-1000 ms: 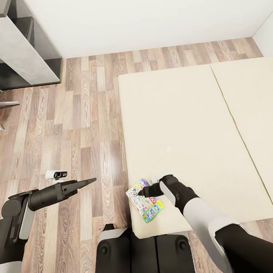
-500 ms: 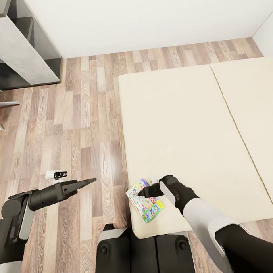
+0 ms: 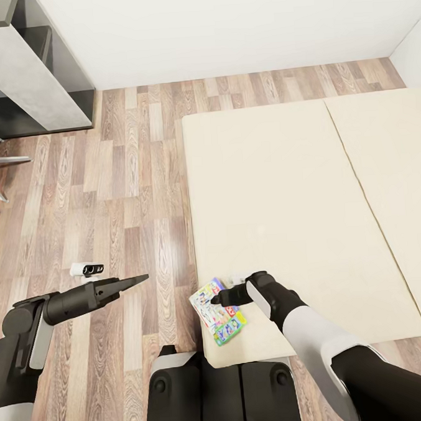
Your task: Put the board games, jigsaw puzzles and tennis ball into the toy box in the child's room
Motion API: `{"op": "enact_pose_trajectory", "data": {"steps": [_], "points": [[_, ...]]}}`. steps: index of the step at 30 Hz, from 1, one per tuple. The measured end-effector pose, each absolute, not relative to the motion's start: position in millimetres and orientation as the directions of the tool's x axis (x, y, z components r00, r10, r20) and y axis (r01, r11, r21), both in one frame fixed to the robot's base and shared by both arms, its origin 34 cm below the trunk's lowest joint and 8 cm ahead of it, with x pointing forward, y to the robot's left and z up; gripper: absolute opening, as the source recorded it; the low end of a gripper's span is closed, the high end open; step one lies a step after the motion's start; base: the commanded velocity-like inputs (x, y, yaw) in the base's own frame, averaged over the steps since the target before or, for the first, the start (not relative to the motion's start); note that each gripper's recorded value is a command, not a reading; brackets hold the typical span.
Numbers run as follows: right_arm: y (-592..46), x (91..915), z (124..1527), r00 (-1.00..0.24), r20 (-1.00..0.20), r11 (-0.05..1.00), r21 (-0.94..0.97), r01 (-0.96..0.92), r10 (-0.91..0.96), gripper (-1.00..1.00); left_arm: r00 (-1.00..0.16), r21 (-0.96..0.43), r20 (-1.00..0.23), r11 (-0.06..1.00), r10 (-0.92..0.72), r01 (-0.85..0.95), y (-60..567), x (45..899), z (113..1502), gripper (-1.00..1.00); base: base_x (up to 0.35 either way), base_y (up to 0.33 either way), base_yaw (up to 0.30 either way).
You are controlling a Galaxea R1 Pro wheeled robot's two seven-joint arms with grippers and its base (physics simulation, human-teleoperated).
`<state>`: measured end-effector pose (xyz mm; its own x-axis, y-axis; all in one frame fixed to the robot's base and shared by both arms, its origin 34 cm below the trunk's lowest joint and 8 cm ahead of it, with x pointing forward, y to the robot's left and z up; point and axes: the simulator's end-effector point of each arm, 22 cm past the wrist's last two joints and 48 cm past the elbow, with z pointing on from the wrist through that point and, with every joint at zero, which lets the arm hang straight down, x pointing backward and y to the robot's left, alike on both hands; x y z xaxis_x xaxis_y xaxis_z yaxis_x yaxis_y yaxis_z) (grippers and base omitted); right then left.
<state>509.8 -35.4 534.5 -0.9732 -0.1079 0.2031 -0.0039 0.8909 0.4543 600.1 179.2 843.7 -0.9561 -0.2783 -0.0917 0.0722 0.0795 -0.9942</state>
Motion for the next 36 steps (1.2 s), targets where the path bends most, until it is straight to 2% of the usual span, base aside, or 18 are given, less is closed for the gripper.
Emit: {"op": "enact_pose_trajectory", "data": {"steps": [17,36], "points": [[-33.9,513.4,535.5,-0.974,0.206,0.886,0.463,0.015,-0.091,1.00,-0.955,-0.995,-0.089,0.074,-0.285,0.071,176.9,599.7,842.8,1.00,0.000,0.000,0.000],[-21.8,539.1,538.2,-0.989,0.137,0.855,0.507,0.111,0.047,1.00,-0.953,-0.996,-0.085,0.062,-0.292,0.070,173.2,600.3,843.6,1.00,0.000,0.000,0.000]]}}
